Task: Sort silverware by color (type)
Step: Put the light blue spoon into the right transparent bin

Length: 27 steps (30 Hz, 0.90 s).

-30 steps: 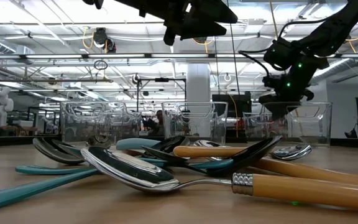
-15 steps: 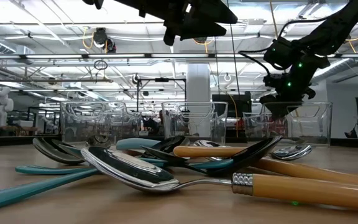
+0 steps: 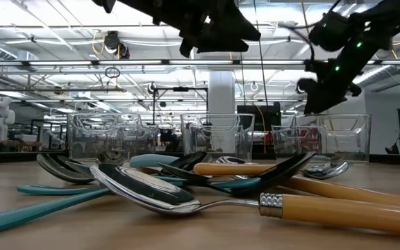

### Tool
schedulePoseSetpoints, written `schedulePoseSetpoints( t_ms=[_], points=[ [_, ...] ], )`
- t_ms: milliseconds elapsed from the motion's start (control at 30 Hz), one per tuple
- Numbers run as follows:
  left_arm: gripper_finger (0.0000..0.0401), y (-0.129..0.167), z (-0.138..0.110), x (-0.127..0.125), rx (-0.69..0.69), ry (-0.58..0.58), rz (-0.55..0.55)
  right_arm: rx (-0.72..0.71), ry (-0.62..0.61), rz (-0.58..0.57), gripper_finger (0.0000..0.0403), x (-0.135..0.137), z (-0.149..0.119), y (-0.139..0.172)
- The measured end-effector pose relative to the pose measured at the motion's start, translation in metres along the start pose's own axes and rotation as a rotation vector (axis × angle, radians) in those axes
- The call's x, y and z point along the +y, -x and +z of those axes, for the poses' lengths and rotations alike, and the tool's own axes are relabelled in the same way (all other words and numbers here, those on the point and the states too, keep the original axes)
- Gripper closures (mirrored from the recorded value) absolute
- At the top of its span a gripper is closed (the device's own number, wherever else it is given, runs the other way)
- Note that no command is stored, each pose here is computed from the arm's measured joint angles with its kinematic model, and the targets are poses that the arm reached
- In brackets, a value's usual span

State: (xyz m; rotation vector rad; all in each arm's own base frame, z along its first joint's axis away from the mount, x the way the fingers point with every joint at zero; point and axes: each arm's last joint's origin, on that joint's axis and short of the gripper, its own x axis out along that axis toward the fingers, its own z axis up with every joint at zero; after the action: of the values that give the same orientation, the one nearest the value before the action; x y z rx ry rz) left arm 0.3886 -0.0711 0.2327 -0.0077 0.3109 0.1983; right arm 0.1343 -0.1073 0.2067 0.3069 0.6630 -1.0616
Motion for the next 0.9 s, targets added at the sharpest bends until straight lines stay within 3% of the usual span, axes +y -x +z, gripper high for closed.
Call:
schedulePoseSetpoints(
  t_ms=[100,400,633,900],
  points=[
    [0.0217,0.0,-0.002,0.001,0.021,-0.004,0.004,-0.042,-0.027,0.139,0.0222,0.008,0.0,0.017],
    [0.0217,0.002,-0.014,0.003,0.151,-0.021,0.021,-0.121,-0.018,0.414,0.0222,0.031,-0.01,0.059],
    [0.0217,0.008,-0.015,0.008,0.21,0.064,0.047,-0.081,0.019,0.589,0.0222,0.053,-0.024,0.077],
    [0.0217,0.015,-0.018,0.004,0.268,0.049,0.042,-0.048,0.078,0.742,0.0222,0.079,-0.044,0.1]
  ],
)
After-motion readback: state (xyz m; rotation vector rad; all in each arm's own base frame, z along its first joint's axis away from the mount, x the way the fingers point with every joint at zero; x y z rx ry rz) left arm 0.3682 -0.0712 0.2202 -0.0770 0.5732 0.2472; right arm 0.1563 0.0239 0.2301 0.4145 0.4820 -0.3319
